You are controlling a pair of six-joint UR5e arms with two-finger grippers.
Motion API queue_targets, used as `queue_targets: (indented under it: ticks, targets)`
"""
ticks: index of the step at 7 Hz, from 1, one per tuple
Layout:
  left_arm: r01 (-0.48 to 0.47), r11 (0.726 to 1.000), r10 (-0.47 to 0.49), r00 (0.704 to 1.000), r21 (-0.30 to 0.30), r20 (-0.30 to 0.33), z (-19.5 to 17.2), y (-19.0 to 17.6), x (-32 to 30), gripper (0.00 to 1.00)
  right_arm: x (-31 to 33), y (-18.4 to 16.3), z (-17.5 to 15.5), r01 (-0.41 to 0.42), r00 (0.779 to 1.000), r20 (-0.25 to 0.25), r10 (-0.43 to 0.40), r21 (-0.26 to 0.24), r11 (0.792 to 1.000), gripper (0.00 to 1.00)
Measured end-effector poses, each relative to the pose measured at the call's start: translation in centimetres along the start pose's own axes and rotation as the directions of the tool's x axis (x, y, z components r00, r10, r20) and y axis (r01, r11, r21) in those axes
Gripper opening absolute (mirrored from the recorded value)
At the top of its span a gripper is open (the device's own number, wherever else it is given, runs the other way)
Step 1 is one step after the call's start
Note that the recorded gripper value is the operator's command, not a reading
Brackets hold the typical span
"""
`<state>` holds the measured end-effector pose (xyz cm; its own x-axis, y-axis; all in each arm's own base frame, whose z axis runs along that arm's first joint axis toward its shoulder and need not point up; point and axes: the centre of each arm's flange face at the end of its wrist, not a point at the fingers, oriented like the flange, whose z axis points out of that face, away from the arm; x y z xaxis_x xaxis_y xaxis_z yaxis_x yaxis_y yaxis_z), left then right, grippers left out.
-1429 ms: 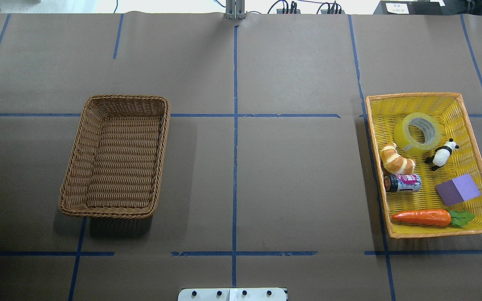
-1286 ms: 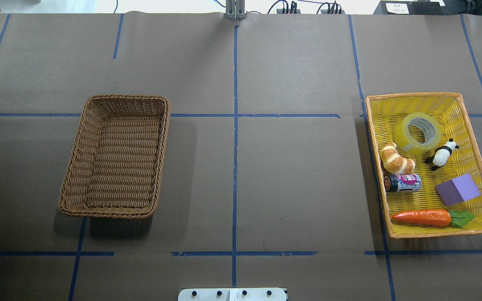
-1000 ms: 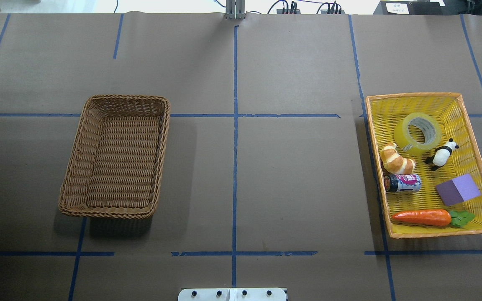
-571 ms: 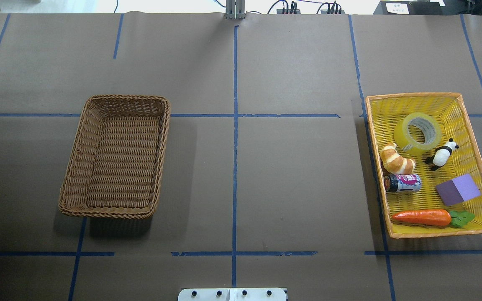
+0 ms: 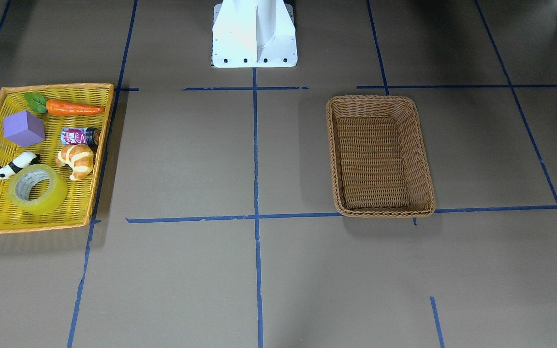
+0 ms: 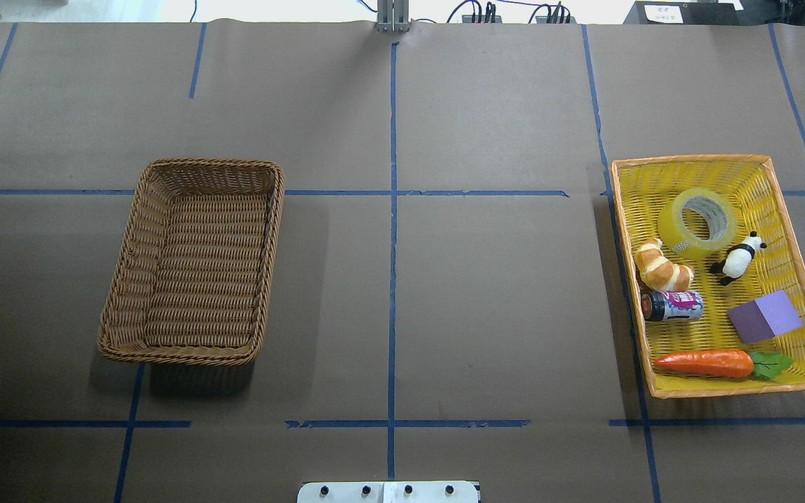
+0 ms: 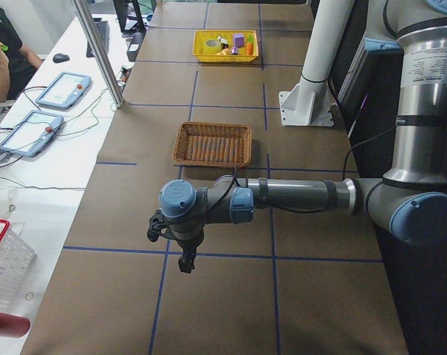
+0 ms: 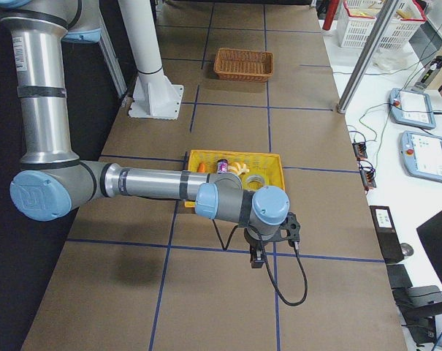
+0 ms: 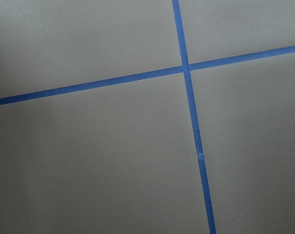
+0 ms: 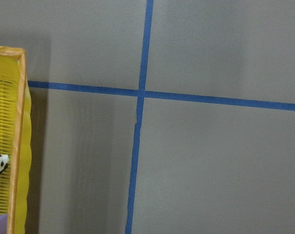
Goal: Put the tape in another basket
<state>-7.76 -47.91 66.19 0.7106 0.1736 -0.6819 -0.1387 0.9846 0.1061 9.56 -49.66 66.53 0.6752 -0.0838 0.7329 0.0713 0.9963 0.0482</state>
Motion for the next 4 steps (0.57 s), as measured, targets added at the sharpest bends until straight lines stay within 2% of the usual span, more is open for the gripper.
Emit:
queue_targets:
  ticks: [3, 4]
  targets:
    - [-0.002, 1.0, 0.002, 1.0, 0.002, -0.003, -0.1, -0.1, 0.1, 1.0, -2.7, -3.3, -2.6, 0.063, 0.998, -0.013, -0.063, 0.045, 0.997, 1.0]
    - [-0.004, 1.0, 0.004, 1.0, 0.004, -0.004, -0.1, -0.1, 0.1, 1.0, -3.8, -4.1, -2.6, 0.08, 0.997, -0.01, -0.08, 0.045, 0.996, 1.0]
